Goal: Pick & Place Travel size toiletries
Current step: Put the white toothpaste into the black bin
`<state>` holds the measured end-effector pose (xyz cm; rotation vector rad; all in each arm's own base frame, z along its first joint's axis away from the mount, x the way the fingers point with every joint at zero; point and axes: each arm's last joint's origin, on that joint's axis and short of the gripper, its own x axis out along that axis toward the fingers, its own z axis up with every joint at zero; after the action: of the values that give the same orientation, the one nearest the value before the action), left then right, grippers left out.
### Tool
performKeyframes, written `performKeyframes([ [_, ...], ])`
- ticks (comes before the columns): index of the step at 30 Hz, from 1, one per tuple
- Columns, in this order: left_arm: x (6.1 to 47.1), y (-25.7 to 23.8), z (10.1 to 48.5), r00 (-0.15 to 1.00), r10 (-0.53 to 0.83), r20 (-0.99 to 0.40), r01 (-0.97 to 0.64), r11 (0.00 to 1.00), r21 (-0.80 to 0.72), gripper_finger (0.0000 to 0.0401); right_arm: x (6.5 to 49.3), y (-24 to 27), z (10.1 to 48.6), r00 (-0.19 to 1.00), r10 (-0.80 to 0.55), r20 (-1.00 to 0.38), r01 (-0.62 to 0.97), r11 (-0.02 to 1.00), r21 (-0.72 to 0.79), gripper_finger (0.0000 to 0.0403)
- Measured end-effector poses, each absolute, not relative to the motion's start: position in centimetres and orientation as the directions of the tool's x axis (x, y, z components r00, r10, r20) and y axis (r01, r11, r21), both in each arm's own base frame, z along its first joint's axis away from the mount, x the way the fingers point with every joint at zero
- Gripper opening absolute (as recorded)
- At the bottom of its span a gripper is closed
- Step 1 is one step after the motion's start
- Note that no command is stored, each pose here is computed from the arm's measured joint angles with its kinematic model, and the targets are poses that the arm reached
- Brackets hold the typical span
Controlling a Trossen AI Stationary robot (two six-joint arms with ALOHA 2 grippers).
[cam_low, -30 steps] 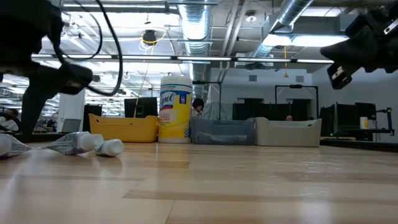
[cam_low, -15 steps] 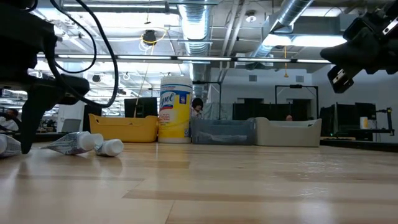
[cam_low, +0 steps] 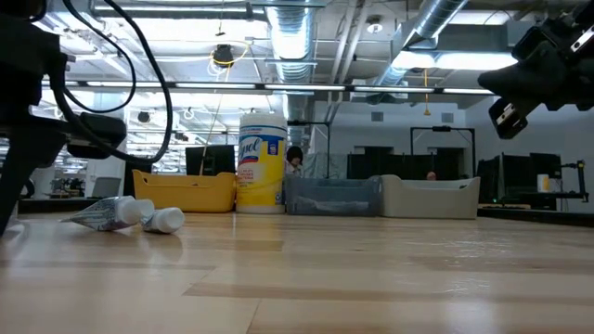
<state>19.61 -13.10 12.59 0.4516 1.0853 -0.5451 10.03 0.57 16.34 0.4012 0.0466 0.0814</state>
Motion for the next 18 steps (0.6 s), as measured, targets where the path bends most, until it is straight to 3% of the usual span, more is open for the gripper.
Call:
performKeyframes([
  [4, 19.6, -13.1, 12.6, 0.363, -0.194, -0.911, 0.618, 0.782, 0.079, 0.0068, 10.0, 0.6, 16.3, 0.996, 0.088, -0.029, -0.070, 0.917, 0.392, 0.0005],
  [9, 19.7, -13.0, 13.0, 0.393, -0.175, -0.903, 0.604, 0.790, 0.110, 0.0077, 10.0, 0.6, 16.3, 0.996, 0.088, -0.030, -0.070, 0.917, 0.392, 0.0005],
  [18, 22.0, -9.8, 17.9, 0.651, -0.048, -0.758, 0.436, 0.841, 0.321, 0.0073, 10.0, 0.6, 16.3, 0.996, 0.088, -0.030, -0.070, 0.917, 0.392, 0.0005],
])
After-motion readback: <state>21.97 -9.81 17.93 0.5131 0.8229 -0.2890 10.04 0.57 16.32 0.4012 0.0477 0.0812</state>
